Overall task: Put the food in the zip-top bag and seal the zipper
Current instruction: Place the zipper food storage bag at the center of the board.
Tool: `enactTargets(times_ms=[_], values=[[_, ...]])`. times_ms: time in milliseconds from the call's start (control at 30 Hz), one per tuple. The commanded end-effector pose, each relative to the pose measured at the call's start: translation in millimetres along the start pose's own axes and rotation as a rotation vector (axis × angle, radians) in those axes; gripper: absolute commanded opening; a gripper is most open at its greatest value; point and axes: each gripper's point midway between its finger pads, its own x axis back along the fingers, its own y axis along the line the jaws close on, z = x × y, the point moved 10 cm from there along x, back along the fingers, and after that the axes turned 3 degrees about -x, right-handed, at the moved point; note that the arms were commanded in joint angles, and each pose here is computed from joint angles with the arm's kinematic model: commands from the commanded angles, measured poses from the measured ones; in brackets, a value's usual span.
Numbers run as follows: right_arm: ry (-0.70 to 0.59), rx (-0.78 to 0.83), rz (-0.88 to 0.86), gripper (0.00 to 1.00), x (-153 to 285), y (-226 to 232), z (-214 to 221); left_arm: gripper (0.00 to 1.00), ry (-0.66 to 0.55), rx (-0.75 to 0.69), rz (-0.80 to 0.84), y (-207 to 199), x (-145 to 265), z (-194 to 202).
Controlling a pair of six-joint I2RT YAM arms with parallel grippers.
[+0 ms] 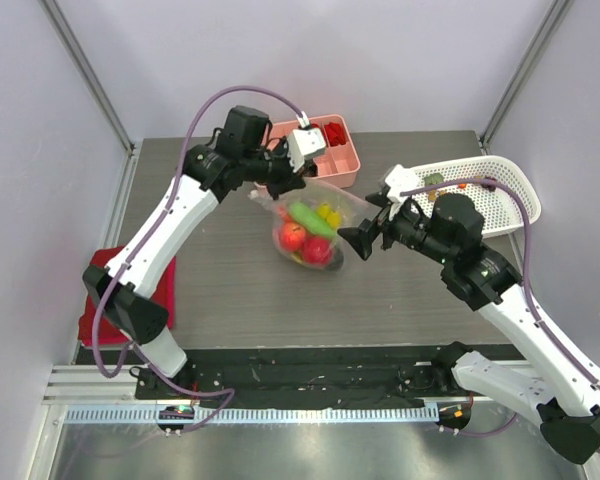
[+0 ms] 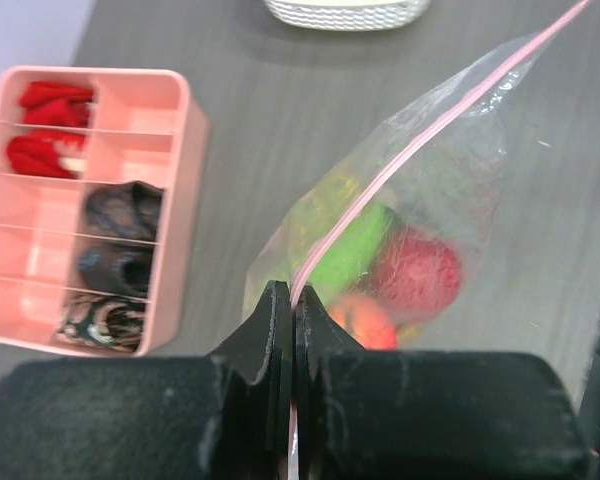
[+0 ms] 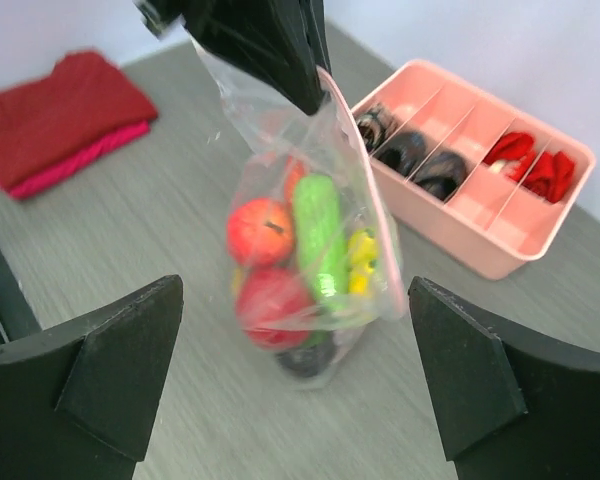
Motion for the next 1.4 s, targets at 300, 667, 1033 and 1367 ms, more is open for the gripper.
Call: enactTargets(times_ms=[300, 667, 1033, 1367], values=[[-0.186, 0.039, 0.119, 1.0, 20.5, -7.6, -47.1, 0.0, 0.115, 0.1, 0.196, -54.4, -16.3, 67.1], [-0.026, -0.058, 0.131, 1.0, 12.5, -6.0, 3.6, 0.44, 0.12, 0.361, 0.33, -121.6, -37.9, 112.9], [0.015, -0.188, 0.236, 1.0, 27.5, -18.9, 19.4, 1.0, -0.001, 0.357, 0.096, -97.0, 61.6, 61.3], [-0.013, -0.377, 0.395, 0.99, 52.3, -27.8, 25.8, 1.0, -0.01, 0.8, -0.31, -43.1, 138.9, 83.7]])
